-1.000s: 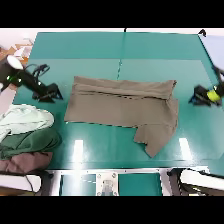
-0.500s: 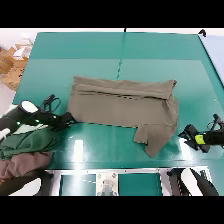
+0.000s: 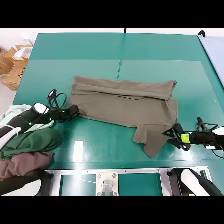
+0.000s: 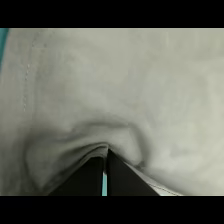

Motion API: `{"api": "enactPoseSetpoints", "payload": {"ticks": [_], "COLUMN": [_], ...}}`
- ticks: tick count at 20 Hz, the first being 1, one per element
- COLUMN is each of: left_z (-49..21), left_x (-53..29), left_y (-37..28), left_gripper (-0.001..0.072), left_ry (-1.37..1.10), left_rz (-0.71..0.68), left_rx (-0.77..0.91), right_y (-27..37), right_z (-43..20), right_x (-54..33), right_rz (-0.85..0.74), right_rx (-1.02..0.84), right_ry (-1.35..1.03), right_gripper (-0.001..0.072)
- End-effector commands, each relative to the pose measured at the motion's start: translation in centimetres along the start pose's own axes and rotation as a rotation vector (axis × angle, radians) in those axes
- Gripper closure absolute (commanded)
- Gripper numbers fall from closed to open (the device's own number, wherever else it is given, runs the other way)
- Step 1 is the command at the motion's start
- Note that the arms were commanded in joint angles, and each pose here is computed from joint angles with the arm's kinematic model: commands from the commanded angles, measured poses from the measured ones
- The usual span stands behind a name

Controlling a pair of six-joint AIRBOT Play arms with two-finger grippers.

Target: Fold the shirts.

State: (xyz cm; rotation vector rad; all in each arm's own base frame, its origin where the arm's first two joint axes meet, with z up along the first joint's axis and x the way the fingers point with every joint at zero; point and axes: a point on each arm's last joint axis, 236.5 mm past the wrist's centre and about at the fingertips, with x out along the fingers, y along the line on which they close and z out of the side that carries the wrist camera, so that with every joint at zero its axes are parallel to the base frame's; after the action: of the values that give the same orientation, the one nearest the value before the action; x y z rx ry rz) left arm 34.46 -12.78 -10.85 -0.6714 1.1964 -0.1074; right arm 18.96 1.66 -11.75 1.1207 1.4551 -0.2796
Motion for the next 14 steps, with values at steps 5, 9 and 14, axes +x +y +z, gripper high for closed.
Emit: {"api": "enactPoseSetpoints", "payload": {"ticks": [5,9,14], "left_z": [-0.2,-3.2,-7.5], "left_x": [-1.8,-4.4,-6.8], "left_y": [-1.3,0.1,0.7], "left_gripper": [0.0687,0.0687,0.0688], "left_ry": [0.106,0.304,0.497], "left_rz": [0.037,0.139,0.160], "left_rx": [0.168,0.236,0.216], "right_y": [3.4,0.4,-0.6], "right_z": [0.2,2.2,3.0], "right_x": [0.6,-4.8,-10.1], "right_rz": [0.077,-0.178,-0.324], "right_rx": [-0.181,-0.200,-0.205], "right_ry": [0.048,-0.017,-0.089], "right_gripper": [0.0694,0.0695,0.0695]}}
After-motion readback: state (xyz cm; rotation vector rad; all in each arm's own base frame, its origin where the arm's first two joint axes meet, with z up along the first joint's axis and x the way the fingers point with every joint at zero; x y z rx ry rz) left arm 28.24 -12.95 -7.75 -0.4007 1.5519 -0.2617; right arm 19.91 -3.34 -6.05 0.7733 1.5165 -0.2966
